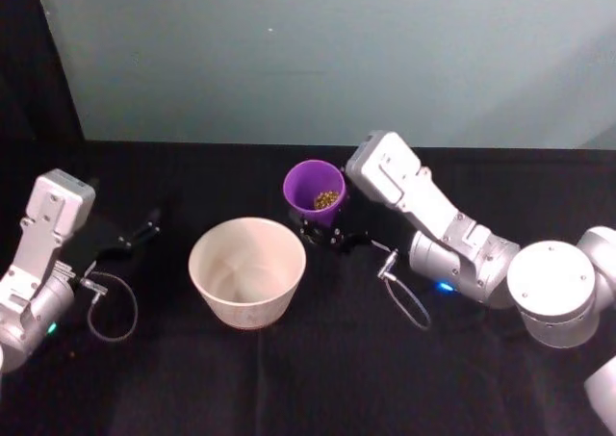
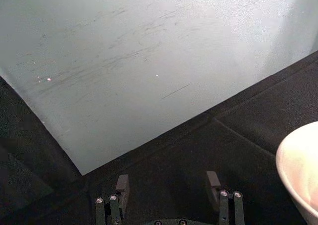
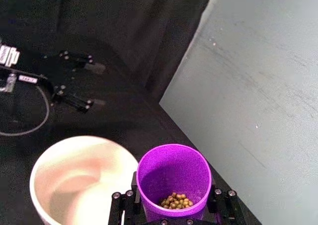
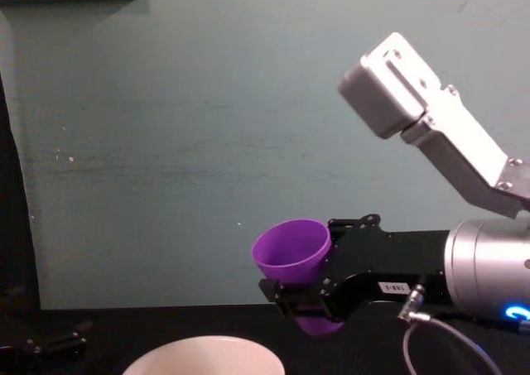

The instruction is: Pick up the cup and pour the mung beans from the cup into the bowl.

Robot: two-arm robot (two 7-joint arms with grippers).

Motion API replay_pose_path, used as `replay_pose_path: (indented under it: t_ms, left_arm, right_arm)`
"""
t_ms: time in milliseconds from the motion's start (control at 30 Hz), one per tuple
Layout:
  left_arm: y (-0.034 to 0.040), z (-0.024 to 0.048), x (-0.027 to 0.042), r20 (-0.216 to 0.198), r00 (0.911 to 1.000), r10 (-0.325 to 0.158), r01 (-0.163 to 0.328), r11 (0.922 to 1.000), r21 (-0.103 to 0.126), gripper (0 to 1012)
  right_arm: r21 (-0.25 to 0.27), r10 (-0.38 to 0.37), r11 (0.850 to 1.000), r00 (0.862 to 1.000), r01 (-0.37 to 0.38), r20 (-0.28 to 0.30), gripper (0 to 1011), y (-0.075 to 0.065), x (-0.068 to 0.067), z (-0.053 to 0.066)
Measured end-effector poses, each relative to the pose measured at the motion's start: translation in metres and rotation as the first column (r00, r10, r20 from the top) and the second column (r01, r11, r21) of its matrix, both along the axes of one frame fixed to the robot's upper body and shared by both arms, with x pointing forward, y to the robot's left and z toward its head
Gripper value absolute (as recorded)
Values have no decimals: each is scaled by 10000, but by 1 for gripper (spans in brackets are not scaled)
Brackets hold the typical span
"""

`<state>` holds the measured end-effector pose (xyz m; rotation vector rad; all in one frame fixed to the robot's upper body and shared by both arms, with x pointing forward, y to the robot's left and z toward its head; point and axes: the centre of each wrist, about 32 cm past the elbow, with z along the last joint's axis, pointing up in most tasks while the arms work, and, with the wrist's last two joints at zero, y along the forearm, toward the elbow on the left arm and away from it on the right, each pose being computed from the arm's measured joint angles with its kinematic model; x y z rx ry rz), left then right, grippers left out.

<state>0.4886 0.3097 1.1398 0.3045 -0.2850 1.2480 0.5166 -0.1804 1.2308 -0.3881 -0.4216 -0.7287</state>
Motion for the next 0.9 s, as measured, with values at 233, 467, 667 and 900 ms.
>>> replay_pose_path:
  t_ms: [233,467,667,900]
  left_arm:
    - [0,0,0,0,10000,0,0,10000,0,1011]
    - [0,0,0,0,10000,0,0,10000,0,1011]
    - [0,0,0,1,10000,0,0,10000,0,1012]
    - [0,0,0,0,10000,0,0,10000,0,1011]
  right_arm:
    - [-449,152,9989,9997,-143,180,726,51,-17,18]
    - [-929,304,9953,9988,-267,385,726,116,-39,31]
    - [-1388,369,9899,9972,-277,644,726,167,-62,56]
    - [-1908,407,9814,9943,-212,990,726,198,-80,82]
